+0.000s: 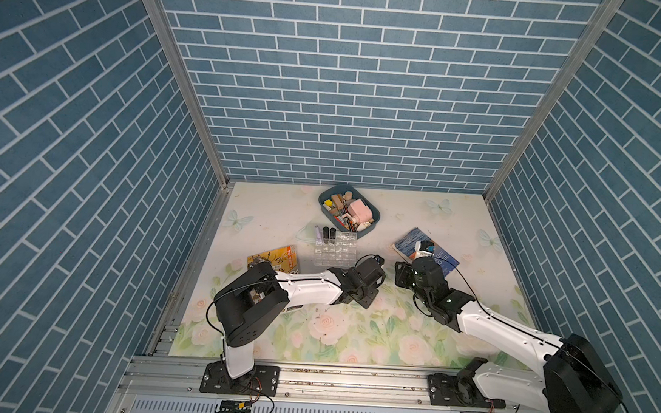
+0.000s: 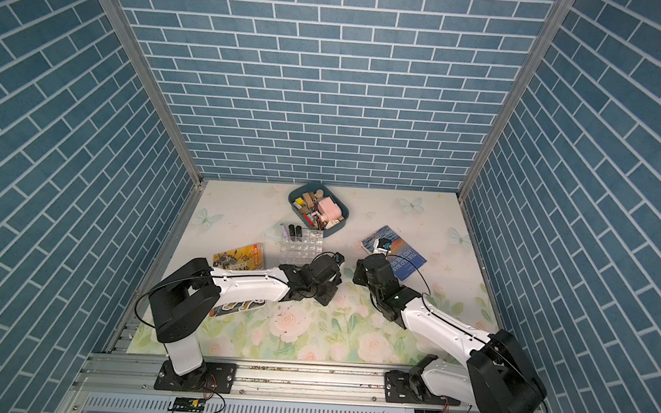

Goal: Arrange the lipsticks in the organizer
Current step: Pick up the lipstick at the center of the board.

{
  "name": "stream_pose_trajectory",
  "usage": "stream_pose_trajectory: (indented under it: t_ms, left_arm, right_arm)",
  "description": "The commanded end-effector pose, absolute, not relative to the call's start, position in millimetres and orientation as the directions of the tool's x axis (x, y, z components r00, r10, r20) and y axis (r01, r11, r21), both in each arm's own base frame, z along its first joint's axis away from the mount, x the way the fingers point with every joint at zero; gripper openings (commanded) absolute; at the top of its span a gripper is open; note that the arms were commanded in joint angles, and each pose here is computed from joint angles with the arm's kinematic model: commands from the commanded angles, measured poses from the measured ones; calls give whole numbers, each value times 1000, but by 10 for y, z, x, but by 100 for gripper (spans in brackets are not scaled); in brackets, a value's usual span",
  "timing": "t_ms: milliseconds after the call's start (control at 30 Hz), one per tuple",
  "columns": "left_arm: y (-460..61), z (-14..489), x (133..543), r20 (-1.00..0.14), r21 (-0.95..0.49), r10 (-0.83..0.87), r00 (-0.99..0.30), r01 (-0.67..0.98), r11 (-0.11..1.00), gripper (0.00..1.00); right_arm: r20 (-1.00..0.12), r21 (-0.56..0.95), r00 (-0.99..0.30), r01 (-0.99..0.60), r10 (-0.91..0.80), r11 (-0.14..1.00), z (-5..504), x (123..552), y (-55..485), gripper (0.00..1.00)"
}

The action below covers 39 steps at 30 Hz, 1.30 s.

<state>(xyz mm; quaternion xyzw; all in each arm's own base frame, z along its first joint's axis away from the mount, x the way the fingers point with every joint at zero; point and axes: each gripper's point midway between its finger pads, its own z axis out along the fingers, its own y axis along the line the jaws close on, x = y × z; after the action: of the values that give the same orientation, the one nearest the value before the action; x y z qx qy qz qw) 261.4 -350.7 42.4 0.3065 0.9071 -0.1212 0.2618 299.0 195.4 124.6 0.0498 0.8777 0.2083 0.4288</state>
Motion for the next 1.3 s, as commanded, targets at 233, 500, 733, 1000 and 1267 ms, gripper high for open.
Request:
stream_pose_trajectory:
  t_ms: [233, 500, 733, 1000, 1267]
  left_arm:
    - [-3481, 388, 2573, -516, 8, 535, -669, 620, 784, 27]
    - [-3514, 614, 2646, -551, 20, 518, -655, 609, 793, 38]
    - [-3520, 520, 2682, -545, 45, 537, -644, 617, 786, 39]
    - [-3475, 377, 2732, -528, 87, 554, -643, 608, 789, 38]
    - [-3408, 313, 2682, -511, 101, 576, -638, 621, 777, 33]
  right_arm:
    - [-731, 415, -624, -86, 276, 906, 1253, 3023, 1947, 35]
    - [-730, 432, -617, -85, 293, 898, 1244, 2999, 1930, 35]
    - [-728, 428, -622, -82, 289, 900, 1206, 2984, 1918, 35]
    - [-720, 432, -631, -84, 287, 898, 1183, 2967, 1927, 34]
    - [-718, 441, -631, -85, 294, 894, 1175, 2993, 1960, 34]
